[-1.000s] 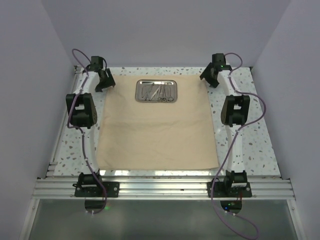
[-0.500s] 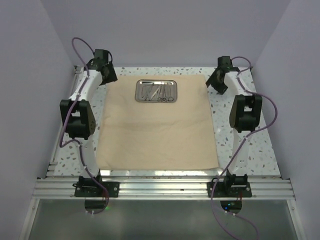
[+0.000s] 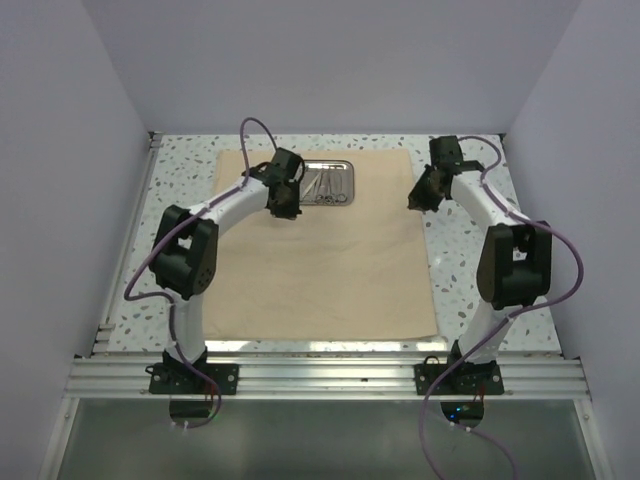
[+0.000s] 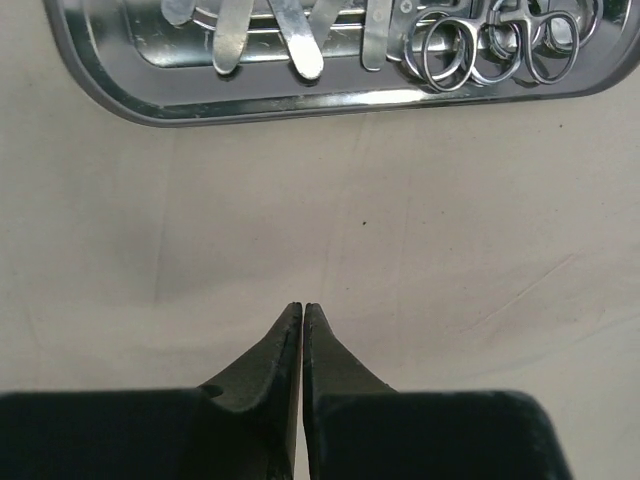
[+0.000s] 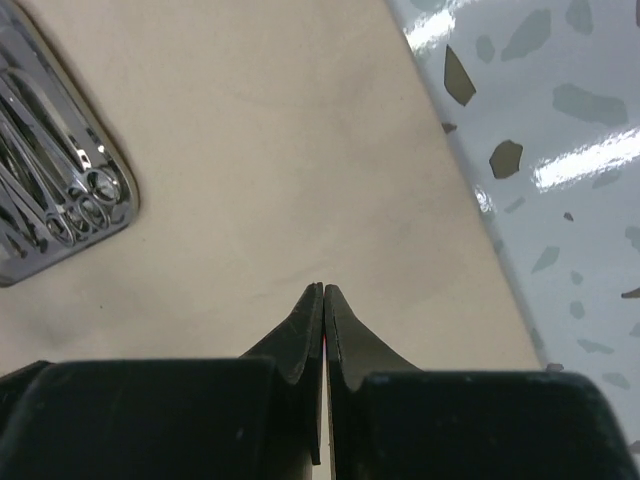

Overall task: Open and lay out the surgical kit
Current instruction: Smooth out the surgical kit at the center of the board.

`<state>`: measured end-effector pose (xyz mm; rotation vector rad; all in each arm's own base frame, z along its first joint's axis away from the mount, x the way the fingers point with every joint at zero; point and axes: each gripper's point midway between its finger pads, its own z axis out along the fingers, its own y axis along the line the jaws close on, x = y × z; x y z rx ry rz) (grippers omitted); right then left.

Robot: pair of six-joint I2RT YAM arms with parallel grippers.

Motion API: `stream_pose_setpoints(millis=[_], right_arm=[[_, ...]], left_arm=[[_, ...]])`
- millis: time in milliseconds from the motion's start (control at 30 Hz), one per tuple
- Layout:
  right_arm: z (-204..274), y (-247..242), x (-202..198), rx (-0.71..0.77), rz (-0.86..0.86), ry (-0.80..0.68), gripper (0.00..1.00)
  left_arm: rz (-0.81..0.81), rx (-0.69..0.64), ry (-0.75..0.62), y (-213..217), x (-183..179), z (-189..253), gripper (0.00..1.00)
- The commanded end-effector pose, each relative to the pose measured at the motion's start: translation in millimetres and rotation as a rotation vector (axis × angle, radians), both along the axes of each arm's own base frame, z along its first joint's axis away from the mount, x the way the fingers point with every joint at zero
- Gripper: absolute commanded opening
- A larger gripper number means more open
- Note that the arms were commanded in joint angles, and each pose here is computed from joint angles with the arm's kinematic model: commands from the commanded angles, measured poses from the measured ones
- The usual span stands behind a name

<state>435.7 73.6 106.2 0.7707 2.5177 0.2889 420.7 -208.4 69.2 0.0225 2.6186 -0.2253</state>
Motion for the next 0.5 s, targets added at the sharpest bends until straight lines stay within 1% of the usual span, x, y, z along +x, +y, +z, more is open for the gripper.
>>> stream_pose_setpoints(millis=[0,233,367,467], right_arm=[[28.6,11.1,-15.0,0.038,0.044,-0.064,0.0],[31.3,6.3,-47.2,-0.006,0.088,-0.045,0.0],[32.4,1.0,-61.0,-0.026,0.093,-0.044,0.0],[28.9,-1.1,-68.8,-0.035,0.097,-0.036,0.0]], left_arm=[[0.005,-0.049,-0.042,-16.3,11.4,1.5,0.06],[-0.026,-0.026,0.006,-30.0,-3.6,-25.3,0.01],[-0.022,0.004,0.053,-25.6,-25.4,-40.9,0.0],[-0.015,0.005,0.06,-21.5,-42.0,-41.1,0.0]])
